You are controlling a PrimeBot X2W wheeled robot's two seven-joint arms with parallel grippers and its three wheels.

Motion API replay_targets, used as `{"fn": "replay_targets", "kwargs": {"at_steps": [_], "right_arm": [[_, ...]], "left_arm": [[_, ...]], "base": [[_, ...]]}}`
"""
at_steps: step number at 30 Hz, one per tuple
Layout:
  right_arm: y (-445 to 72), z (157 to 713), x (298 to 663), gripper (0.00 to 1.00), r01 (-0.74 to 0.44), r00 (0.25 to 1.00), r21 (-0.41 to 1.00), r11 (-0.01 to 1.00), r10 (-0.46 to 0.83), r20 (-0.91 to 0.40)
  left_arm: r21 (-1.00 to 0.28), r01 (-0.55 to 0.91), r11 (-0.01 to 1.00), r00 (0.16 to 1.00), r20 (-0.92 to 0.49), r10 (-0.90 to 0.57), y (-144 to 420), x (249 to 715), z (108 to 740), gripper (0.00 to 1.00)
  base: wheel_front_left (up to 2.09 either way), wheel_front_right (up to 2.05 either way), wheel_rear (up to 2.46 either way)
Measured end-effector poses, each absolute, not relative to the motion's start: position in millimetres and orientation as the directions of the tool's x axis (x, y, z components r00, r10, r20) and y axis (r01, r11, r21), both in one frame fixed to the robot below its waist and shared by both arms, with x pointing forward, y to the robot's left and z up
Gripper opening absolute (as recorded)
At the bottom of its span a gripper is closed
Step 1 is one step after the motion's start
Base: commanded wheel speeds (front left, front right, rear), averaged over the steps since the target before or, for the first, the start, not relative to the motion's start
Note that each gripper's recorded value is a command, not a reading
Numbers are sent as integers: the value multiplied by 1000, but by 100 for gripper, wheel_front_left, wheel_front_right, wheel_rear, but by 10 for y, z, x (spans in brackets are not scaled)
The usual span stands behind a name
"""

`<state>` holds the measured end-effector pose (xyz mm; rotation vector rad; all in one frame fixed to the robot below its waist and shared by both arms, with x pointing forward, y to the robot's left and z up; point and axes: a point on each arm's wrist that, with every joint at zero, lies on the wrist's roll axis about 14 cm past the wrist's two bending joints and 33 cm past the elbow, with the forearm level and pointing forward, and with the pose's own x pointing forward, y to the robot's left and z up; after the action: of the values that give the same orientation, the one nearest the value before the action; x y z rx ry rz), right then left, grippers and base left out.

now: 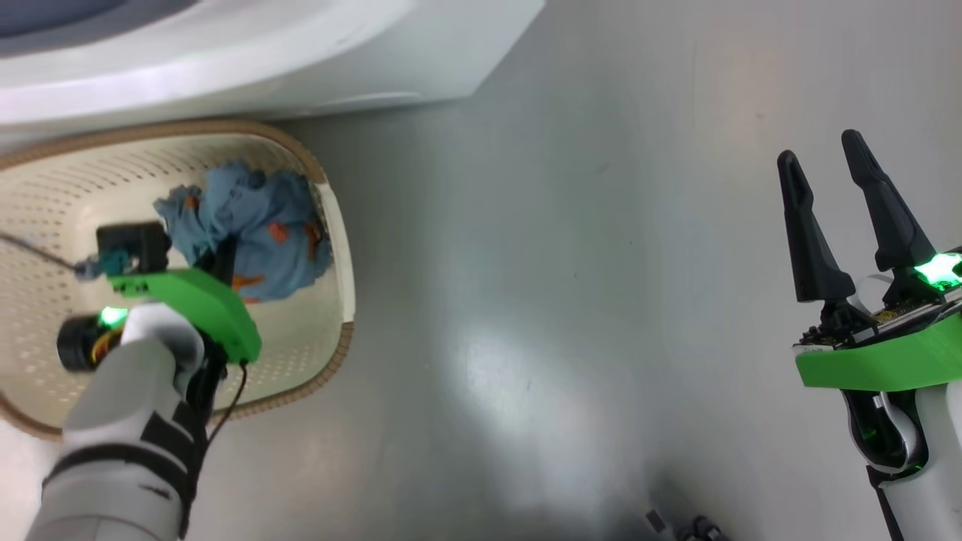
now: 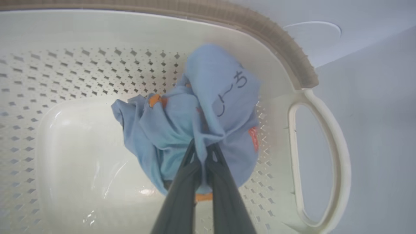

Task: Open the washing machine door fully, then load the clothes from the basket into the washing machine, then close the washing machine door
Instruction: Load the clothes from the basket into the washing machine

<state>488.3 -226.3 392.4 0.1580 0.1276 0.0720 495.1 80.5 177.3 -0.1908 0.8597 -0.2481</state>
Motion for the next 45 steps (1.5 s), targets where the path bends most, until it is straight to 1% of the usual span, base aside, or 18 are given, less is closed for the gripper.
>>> {"fn": "replay_targets", "kwargs": {"at_steps": [3,5,12,22,34,45], "right_arm": [[-2247,4037,4862,100,-66,992,166,984,83,-99],[-2243,4065,4795,100,-63,991,170,983,82,-104],[-2199,4268,4624,100,-72,993,182,981,88,-81],[-2161,4592,4348,100,-91,995,181,979,99,-32],[-2168,4851,3916,100,-75,997,199,977,74,11],[-2265,5012,3606,100,-52,998,184,982,44,48]], "left_arm": [[-268,87,960,639,-724,-260,923,4862,1874,0],[-273,64,960,664,-706,-245,989,4857,1988,0],[-285,11,959,788,-587,-183,1235,4954,2543,0],[-239,-9,971,902,-422,-96,1596,4834,3293,0],[-158,-4,988,971,-238,-34,1865,4384,4017,0],[-83,-1,997,996,-94,-7,1954,3882,4502,0]], "base": [[0,0,0],[0,0,0],[0,0,0],[0,0,0],[0,0,0],[0,0,0]]}}
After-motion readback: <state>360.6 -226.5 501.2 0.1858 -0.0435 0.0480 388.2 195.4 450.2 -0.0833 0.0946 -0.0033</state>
